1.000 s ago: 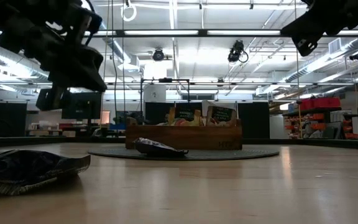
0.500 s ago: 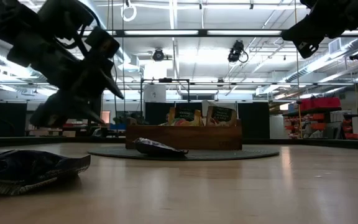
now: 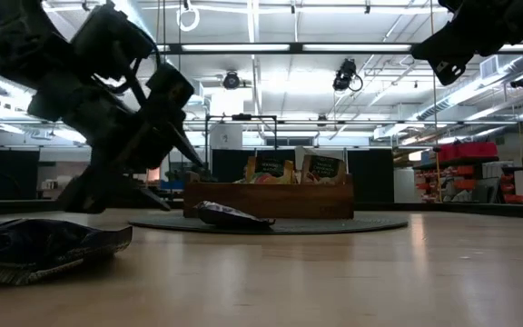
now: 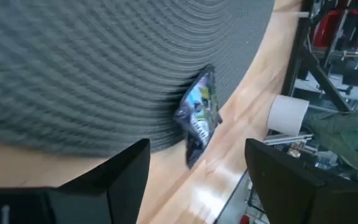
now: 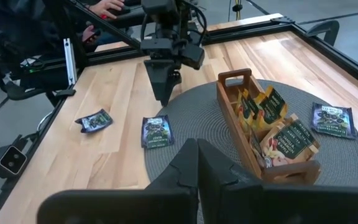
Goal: Pick & Place Tea
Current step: Put the violet tea bag into the left section of the wooden organizer
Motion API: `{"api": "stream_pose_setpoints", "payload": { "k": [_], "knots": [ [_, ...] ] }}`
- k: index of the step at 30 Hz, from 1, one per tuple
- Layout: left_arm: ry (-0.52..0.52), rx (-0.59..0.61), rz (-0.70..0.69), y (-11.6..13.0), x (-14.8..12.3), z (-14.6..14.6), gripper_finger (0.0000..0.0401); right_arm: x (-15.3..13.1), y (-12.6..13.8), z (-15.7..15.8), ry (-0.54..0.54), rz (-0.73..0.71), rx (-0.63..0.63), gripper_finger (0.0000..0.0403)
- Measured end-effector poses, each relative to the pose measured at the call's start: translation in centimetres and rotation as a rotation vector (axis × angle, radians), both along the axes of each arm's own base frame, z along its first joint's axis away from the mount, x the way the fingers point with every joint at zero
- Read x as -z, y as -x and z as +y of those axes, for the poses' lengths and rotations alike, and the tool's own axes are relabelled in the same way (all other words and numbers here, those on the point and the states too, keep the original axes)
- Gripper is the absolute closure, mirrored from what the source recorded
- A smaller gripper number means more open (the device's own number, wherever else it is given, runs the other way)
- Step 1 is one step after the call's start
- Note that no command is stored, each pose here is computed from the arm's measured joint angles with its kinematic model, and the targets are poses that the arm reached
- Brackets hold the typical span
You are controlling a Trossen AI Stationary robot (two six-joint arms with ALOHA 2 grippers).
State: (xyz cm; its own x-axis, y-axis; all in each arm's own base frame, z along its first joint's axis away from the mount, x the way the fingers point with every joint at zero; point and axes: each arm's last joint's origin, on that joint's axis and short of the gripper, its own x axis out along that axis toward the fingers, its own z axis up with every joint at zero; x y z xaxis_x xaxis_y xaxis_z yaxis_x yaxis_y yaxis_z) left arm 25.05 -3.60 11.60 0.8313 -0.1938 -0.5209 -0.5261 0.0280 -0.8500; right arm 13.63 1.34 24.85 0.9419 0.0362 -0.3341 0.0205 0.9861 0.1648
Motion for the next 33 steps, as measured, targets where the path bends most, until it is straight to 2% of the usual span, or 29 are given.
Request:
{"api": "stream_pose_setpoints", "payload": {
  "k": [9, 21, 26, 33],
  "knots": [
    [0.017, 0.081, 0.016, -3.1, 0.6, -0.7, 0.0133, 0.0, 0.0, 0.0, -0.008, -0.001, 0.003, 0.0403],
    [0.023, 0.045, 0.052, -3.5, 0.9, -0.4, 0.0137, 0.0, 0.0, 0.0, -0.020, -0.001, 0.003, 0.0403],
    [0.022, 0.046, 0.059, -3.4, 1.0, -0.4, 0.0183, 0.0, 0.0, 0.0, -0.021, 0.000, -0.001, 0.0403],
    [-0.007, 0.053, 0.055, -3.4, 1.0, -0.4, 0.0292, 0.0, 0.0, 0.0, -0.021, 0.000, -0.001, 0.0403]
  ]
}}
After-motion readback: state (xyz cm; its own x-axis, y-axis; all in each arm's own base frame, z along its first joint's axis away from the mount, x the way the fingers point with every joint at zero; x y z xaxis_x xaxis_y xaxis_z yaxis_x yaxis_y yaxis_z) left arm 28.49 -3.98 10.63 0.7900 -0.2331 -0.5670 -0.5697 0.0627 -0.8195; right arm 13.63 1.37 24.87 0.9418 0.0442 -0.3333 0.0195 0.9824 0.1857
